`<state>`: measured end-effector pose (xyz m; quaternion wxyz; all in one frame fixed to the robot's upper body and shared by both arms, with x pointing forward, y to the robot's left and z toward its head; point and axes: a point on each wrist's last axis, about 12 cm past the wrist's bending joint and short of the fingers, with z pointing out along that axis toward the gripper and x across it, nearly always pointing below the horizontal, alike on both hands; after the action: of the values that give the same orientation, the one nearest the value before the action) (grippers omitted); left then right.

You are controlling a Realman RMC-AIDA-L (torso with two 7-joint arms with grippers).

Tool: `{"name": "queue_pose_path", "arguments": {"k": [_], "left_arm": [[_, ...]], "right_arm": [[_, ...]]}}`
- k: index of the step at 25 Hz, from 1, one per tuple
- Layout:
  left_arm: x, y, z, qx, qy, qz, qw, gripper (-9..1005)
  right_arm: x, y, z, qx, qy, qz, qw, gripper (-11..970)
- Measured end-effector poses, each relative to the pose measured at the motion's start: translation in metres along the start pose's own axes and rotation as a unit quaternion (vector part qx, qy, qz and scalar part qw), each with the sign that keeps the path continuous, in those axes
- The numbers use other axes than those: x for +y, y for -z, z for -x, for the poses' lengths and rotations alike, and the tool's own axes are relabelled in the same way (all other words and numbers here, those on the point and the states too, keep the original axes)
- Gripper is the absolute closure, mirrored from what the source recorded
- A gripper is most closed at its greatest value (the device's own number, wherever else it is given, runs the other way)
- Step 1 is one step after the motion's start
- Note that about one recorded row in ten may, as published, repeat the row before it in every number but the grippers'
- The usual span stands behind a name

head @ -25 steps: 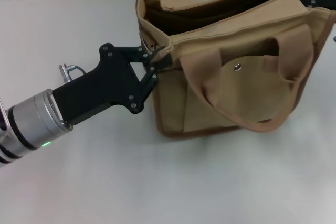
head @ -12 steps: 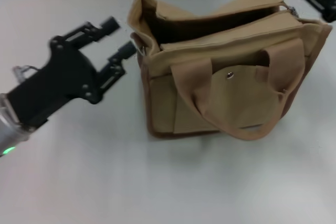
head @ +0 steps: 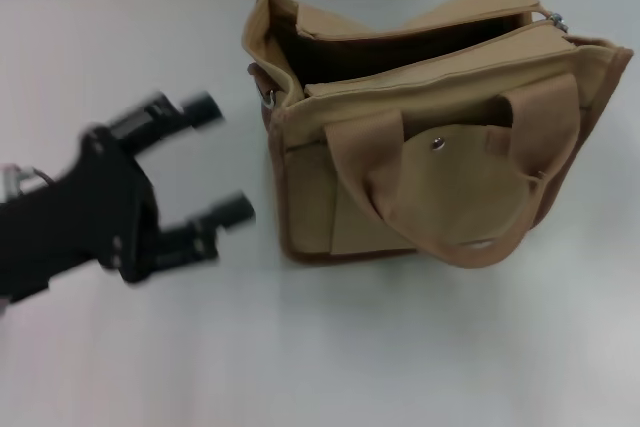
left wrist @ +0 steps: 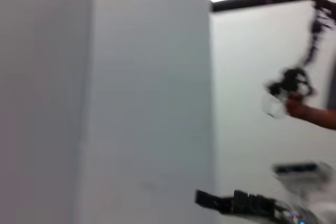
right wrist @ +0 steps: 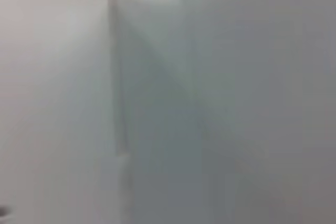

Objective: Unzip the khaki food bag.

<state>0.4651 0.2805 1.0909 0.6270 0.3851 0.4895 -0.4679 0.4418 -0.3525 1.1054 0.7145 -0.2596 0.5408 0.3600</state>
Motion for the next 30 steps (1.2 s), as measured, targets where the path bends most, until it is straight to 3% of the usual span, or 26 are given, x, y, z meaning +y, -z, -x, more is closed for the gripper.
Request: {"name": "queue_pose_path", "arguments": {"k": [3,8,15,30], "left_arm": [[-0.006,-0.011,-0.011,0.056,0.038,-0.058,0.996,240],[-0.006,-0.017,-0.025,0.118,0.067,-0.075,0.988,159],[-0.009,-0.014,-0.028,0.125,0.073,-0.073,0.987,163],[-0.01,-0.013,-0.028,0.121,0.069,-0.07,0.988,163]], "right_arm": [[0.024,0.011,-0.008,0.068,-0.047,0.109,0.991,132],[0.028,0.003,-0.023,0.142,-0.079,0.164,0.973,132],[0.027,-0.012,-0.039,0.181,-0.087,0.167,0.965,132],[0.025,-0.014,-0.039,0.181,-0.083,0.162,0.966,133]]}}
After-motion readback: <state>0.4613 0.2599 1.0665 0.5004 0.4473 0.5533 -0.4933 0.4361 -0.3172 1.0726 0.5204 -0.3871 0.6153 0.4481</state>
